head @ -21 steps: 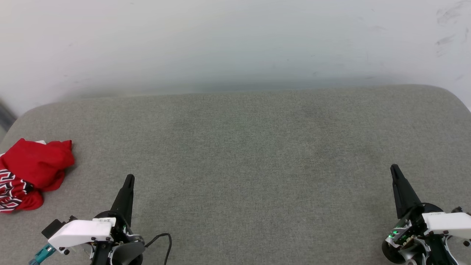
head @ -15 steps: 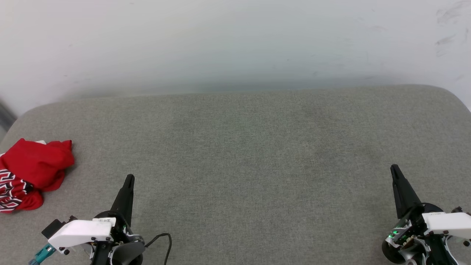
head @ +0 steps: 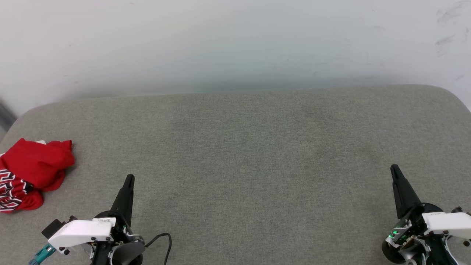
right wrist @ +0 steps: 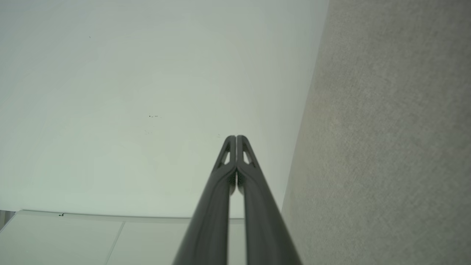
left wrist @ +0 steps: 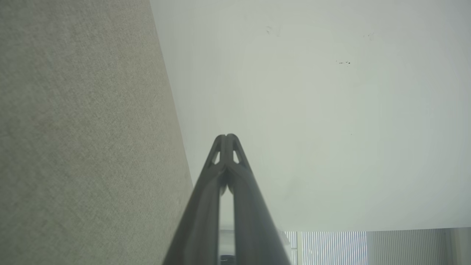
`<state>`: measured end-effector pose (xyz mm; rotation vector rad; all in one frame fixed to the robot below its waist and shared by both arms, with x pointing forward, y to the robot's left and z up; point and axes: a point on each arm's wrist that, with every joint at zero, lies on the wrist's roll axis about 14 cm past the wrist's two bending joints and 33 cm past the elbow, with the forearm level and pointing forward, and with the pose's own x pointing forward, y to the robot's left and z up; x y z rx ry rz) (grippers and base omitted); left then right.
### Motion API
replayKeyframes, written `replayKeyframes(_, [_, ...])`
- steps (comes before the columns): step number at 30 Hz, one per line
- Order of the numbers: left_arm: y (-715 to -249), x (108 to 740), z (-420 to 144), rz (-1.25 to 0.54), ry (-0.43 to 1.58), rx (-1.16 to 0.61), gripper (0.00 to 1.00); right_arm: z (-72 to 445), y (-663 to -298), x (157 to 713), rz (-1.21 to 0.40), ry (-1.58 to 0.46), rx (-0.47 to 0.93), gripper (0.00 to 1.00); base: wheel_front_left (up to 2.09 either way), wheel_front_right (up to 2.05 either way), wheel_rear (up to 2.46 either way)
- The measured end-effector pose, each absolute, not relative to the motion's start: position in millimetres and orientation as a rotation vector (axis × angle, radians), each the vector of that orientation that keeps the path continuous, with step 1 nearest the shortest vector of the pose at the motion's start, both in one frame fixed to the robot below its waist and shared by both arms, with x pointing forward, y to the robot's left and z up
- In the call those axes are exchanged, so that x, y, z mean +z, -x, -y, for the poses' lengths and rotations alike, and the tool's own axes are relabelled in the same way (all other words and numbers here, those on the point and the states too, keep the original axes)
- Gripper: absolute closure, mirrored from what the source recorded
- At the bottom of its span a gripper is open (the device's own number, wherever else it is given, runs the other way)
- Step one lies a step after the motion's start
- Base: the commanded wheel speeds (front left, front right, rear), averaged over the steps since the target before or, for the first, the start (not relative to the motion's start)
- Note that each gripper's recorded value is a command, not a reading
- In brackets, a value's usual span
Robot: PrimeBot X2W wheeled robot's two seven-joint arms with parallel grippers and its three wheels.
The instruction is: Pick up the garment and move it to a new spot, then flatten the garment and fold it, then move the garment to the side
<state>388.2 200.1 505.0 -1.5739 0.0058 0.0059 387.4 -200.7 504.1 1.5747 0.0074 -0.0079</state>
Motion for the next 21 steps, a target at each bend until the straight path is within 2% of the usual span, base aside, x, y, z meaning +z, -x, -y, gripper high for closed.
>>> replayKeyframes(8, [-388, 505, -200, -0.006, 1.574, 0.006, 1.00, 201, -387, 504, -0.007, -1.575, -0.008, 1.00, 0.00, 0.00, 0.00])
replayKeyframes(9, [-388, 505, -200, -0.006, 1.574, 0.006, 0.00, 201, -387, 504, -0.007, -1.575, -0.008, 0.00, 0.00, 0.00, 0.00])
replayKeyframes(14, [-377, 480, -199, -0.063, 1.580, 0.065, 0.00, 202, -375, 478, -0.062, -1.579, -0.074, 0.00, 0.00, 0.00, 0.00])
replayKeyframes(21, [-376, 485, -205, -0.025, 1.548, 0.082, 0.00, 205, -373, 475, -0.051, -1.548, -0.103, 0.00, 0.00, 0.00, 0.00])
